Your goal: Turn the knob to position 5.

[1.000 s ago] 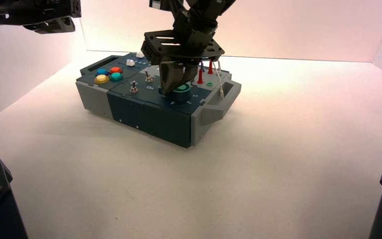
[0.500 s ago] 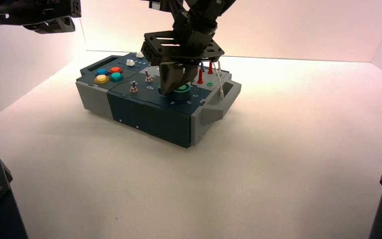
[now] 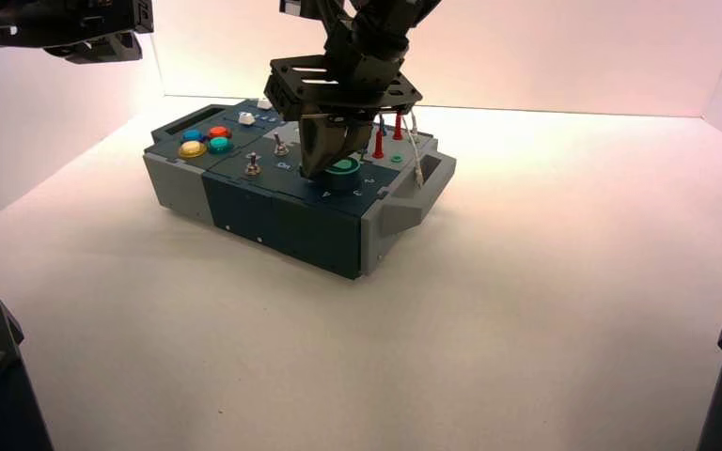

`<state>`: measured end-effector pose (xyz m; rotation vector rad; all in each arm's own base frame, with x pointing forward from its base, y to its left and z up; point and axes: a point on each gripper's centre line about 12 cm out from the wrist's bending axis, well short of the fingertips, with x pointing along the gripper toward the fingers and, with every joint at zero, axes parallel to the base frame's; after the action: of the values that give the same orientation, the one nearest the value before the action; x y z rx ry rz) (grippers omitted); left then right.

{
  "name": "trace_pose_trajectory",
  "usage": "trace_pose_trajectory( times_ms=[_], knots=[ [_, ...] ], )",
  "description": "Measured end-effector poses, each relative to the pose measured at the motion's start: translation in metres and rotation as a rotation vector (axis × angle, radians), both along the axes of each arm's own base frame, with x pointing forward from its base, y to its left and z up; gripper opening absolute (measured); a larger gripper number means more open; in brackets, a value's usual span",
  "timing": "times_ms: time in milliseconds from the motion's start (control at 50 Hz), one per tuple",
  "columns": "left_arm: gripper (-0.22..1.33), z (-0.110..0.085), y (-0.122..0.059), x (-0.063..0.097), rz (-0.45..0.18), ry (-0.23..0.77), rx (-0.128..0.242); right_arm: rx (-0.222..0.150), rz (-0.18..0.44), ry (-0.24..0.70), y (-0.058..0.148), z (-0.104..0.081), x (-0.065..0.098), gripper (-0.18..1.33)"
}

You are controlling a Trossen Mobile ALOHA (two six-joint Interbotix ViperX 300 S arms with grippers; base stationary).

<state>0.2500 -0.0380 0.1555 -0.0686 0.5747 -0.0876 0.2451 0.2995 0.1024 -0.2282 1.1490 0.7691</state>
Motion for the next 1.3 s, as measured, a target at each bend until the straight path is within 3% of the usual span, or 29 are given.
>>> trace_pose_trajectory(
  times_ms=[1300],
  knots=[
    [-0.16, 0.0, 0.0, 0.0, 0.0, 0.0, 0.0, -0.011, 0.014, 0.013, 0.003, -0.0029, -0.0021, -0.14]
  ],
)
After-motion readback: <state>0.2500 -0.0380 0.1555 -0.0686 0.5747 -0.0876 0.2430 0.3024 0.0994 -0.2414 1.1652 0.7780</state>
